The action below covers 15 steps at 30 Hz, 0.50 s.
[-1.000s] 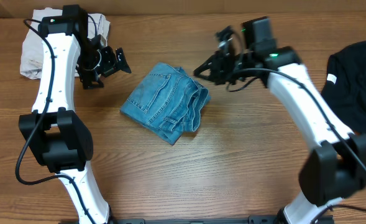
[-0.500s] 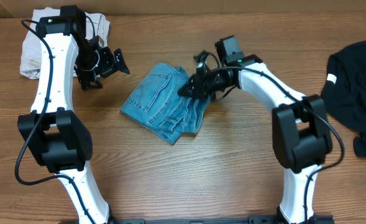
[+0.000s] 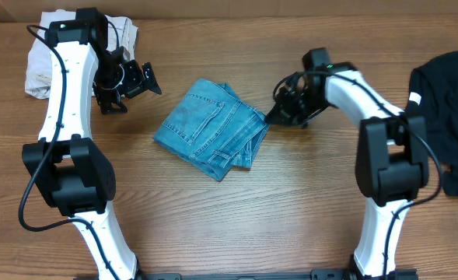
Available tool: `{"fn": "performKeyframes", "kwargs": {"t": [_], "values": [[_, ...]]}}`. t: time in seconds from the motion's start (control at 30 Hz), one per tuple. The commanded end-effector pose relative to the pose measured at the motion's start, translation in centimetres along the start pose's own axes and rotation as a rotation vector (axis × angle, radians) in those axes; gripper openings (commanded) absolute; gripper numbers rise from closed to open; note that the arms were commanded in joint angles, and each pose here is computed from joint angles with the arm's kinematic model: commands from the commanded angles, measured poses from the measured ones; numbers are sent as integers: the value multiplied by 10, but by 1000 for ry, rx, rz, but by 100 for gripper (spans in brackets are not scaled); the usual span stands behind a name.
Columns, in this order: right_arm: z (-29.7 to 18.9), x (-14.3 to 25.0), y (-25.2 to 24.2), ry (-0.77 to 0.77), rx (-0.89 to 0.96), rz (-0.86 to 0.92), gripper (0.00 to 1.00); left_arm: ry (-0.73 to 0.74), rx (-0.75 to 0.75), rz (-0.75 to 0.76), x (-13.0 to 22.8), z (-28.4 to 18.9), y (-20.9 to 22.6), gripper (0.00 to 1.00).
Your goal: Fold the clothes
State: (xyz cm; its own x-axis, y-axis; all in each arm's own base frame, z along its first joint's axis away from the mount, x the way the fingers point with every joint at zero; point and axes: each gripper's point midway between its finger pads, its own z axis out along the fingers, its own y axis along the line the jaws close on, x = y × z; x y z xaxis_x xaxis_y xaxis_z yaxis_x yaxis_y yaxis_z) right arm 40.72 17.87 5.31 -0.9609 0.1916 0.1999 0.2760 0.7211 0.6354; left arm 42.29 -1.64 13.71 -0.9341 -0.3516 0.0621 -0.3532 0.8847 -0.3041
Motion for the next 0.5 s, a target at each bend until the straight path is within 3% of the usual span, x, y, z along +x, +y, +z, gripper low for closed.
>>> {"fn": "performKeyframes", "kwargs": {"t": [0.0,0.1,0.2,0.47], "values": [[-67,12,74,-139,-85,-176,4,-12,-5,-5,-5,-1,1,100],[-71,43,108,-113,-136,-264,4,-15,-4,-5,-6,-1,1,100],[-45,71,124,-37,-131,-315,4,-15,-4,-4,-6,-1,1,100],[36,112,121,121,-86,-332,4,-14,-4,-5,-6,-1,1,100]]}}
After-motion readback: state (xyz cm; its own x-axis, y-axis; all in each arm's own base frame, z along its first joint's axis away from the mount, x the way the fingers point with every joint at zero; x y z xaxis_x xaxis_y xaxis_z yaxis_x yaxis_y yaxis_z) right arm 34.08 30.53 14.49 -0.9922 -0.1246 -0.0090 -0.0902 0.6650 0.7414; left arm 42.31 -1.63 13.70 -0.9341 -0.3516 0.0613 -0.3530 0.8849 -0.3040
